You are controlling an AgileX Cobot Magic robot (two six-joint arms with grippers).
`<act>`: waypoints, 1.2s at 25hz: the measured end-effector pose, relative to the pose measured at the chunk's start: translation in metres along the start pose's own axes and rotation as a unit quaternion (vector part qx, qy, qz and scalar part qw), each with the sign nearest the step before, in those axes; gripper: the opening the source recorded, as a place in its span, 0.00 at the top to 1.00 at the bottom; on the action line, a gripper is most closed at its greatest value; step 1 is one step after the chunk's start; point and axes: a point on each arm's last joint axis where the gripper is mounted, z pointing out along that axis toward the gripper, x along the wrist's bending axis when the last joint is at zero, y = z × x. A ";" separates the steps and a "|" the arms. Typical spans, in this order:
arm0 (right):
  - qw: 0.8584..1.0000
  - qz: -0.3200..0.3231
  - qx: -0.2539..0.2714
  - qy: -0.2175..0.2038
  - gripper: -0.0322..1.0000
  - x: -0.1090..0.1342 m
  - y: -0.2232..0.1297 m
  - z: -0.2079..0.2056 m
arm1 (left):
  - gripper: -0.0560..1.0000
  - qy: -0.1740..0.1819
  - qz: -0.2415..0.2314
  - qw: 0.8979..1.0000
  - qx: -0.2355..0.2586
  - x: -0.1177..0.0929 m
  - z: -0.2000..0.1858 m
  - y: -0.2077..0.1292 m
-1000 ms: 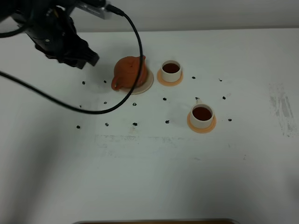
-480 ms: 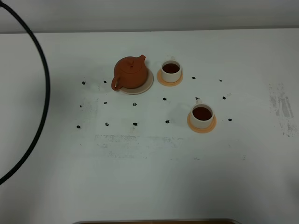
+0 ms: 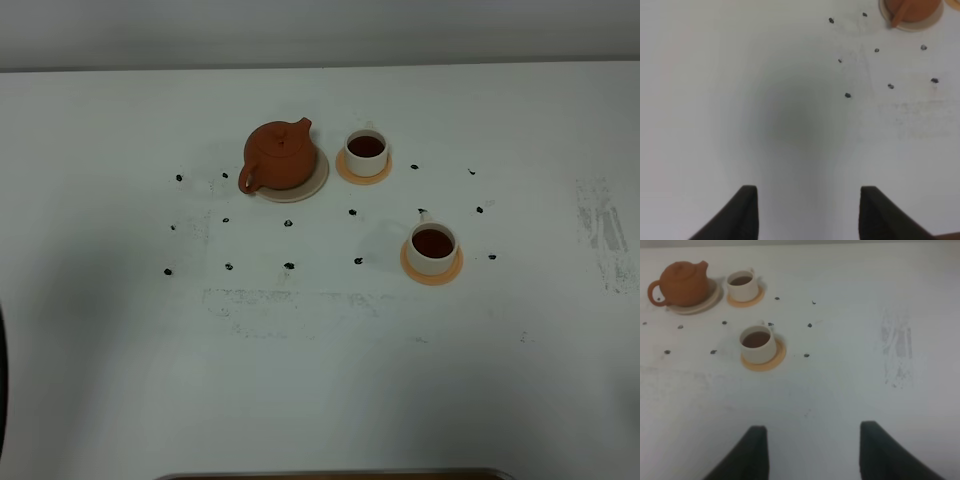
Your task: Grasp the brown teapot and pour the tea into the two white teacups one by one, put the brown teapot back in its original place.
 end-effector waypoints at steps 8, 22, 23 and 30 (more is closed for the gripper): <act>1.000 0.000 0.000 0.000 0.54 0.000 0.000 0.000 | 0.50 0.009 -0.035 0.999 -0.012 0.000 0.004 -0.090; 1.000 0.000 0.000 0.000 0.54 0.000 0.000 0.000 | 0.50 0.026 -0.049 0.994 -0.090 -0.001 0.022 -0.145; 1.000 0.000 0.000 0.000 0.54 0.000 0.000 0.000 | 0.50 0.026 -0.049 0.994 -0.098 -0.001 0.020 -0.147; 1.000 0.000 0.000 0.000 0.54 0.000 0.000 0.000 | 0.50 0.028 -0.050 0.987 -0.149 -0.002 0.008 -0.158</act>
